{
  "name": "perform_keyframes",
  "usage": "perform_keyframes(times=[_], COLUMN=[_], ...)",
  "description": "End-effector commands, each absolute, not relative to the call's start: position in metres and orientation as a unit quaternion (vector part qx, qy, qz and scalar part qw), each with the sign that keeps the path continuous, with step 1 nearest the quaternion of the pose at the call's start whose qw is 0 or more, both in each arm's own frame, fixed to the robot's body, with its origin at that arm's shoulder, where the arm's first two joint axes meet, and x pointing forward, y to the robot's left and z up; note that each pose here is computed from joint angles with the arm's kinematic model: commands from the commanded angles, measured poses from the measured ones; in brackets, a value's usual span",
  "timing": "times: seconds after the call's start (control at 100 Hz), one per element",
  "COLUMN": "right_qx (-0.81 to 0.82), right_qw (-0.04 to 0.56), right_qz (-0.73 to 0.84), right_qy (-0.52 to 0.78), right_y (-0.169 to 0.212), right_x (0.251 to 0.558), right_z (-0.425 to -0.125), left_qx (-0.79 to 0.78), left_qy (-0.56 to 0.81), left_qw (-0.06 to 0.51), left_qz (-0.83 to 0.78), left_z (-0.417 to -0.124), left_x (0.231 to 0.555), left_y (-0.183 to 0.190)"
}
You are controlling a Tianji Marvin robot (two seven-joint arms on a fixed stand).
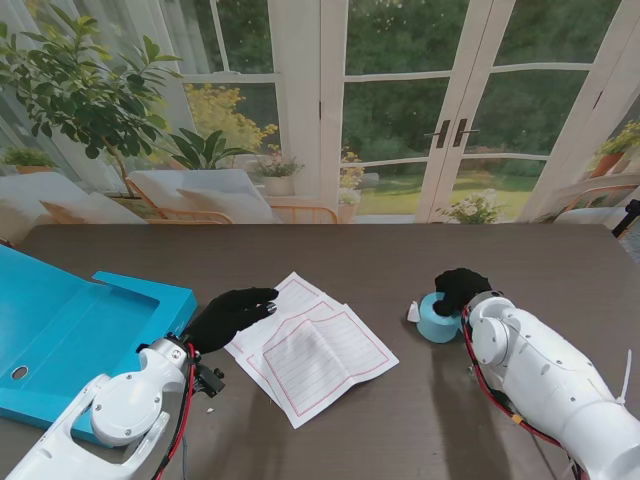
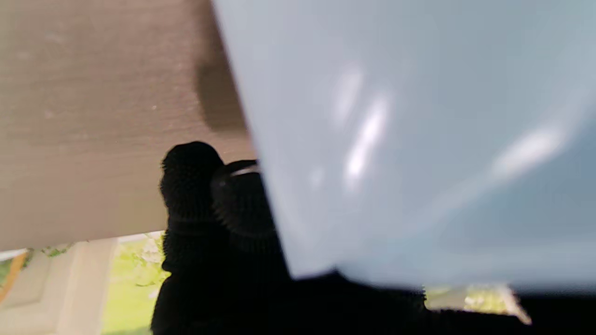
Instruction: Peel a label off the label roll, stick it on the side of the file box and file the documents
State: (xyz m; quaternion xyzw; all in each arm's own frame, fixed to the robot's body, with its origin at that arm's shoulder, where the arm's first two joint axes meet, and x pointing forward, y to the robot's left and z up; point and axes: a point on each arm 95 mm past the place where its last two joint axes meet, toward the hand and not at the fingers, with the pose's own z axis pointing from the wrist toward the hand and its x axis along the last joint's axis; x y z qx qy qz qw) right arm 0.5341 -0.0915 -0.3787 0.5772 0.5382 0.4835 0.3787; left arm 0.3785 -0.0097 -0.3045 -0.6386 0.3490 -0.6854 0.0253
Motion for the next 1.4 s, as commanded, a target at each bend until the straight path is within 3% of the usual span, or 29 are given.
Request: perform_keyframes(times=[0.0, 0.47, 0.97, 1.39], right_qx=[0.589, 0.642, 0.606, 0.576], right_qw=[0.363, 0.334, 0.278, 0.246], right_qz=[0.491, 0.564, 0.661, 0.701], right_qy=[0.529, 0.398, 0.344, 0.341], right_y=[-0.075, -0.046, 0.007, 0.041], right_x=[0.528, 0.523, 0.486, 0.464], right_z=[-0.386, -0.366, -0.294, -0.271], left_qx=[-0.642, -0.645, -0.635, -0.628], left_qy=[0.353, 0.352, 0.329, 0.309], left_qw=[0.017, 0.010, -0.050, -0.084], left_qz=[-0.681, -0.678, -0.698, -0.710], left_z=[-0.307, -0.311, -0.314, -0.304], left_x=[0.377, 0.381, 0.415, 0.433], left_y=[-0.012, -0.017, -0.063, -0.089])
